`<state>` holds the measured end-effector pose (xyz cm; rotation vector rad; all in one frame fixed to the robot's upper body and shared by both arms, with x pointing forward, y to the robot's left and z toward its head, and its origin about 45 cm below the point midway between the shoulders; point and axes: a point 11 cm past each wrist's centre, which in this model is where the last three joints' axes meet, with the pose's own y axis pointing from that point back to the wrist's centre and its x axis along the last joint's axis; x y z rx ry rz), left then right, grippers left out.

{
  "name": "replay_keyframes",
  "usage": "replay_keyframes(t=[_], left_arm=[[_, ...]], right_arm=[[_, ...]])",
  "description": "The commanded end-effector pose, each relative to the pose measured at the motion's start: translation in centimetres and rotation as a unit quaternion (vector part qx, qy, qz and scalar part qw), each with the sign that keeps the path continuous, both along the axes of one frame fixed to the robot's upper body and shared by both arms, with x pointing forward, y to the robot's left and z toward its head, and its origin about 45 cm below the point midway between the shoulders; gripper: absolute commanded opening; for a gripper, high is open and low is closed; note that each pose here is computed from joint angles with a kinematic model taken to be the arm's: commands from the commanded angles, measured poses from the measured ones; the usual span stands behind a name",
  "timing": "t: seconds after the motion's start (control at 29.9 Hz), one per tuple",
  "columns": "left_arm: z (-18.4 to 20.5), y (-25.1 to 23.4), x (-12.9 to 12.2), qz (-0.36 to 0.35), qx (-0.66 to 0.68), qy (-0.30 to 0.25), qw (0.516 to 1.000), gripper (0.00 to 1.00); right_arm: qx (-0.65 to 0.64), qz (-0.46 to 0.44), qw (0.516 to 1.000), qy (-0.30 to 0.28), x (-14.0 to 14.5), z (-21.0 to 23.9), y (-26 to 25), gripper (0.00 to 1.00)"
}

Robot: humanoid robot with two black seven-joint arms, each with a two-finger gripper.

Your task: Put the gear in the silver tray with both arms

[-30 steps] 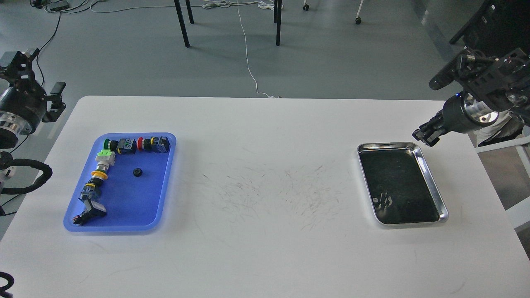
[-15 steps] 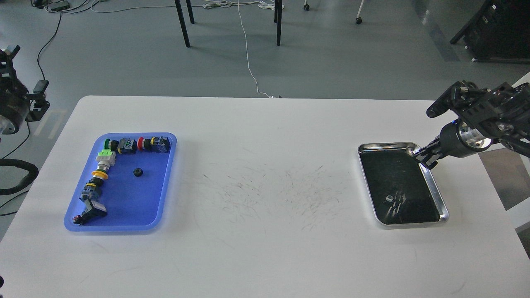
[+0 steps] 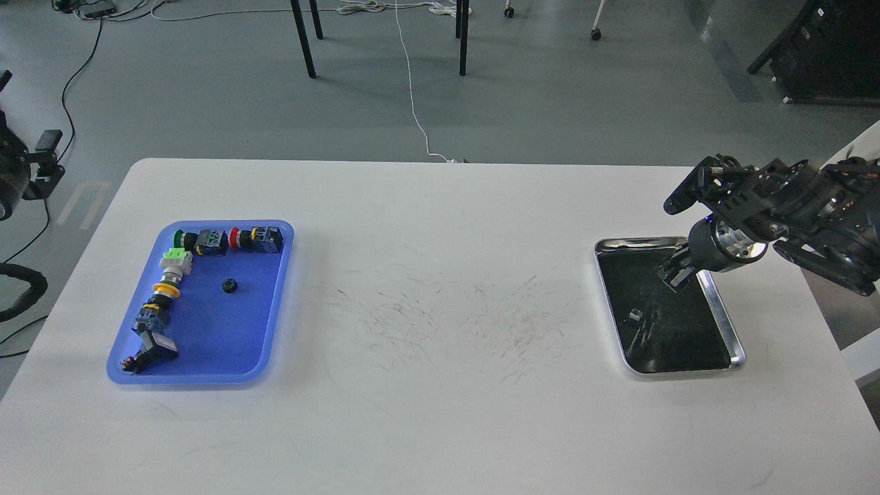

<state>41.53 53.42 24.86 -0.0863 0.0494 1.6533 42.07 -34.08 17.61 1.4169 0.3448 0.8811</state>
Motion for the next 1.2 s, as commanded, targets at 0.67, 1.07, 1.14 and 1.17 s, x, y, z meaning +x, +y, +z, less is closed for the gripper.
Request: replay_keyframes(t=[0.67,1.07,1.14,1.17], left_arm=[[0.4,0.6,-0.2,0.004,0.004,-0.001,1.0,0.98],[0.0,1.1,-0.8,0.008,0.01,0.007,1.0,0.98],[-0.2,1.1,-0.9,0.008,0.011,0.01,1.0,0.98],[-0.4,1.2,-1.0,0.008,0.012,0.013,1.0,0.98]], right_arm=[[0.018,0.009,1.0,-0.005,0.2,-0.8,1.4,0.45],[0.159,-0.073,0.982,-0.074,3.8,7.9,3.1,0.82],[0.184,-0.093,0.974,-0.092,4.6,10.7,2.8,0.82],[0.195,-0.103,0.97,-0.1,4.9,11.9,2.6,0.83]])
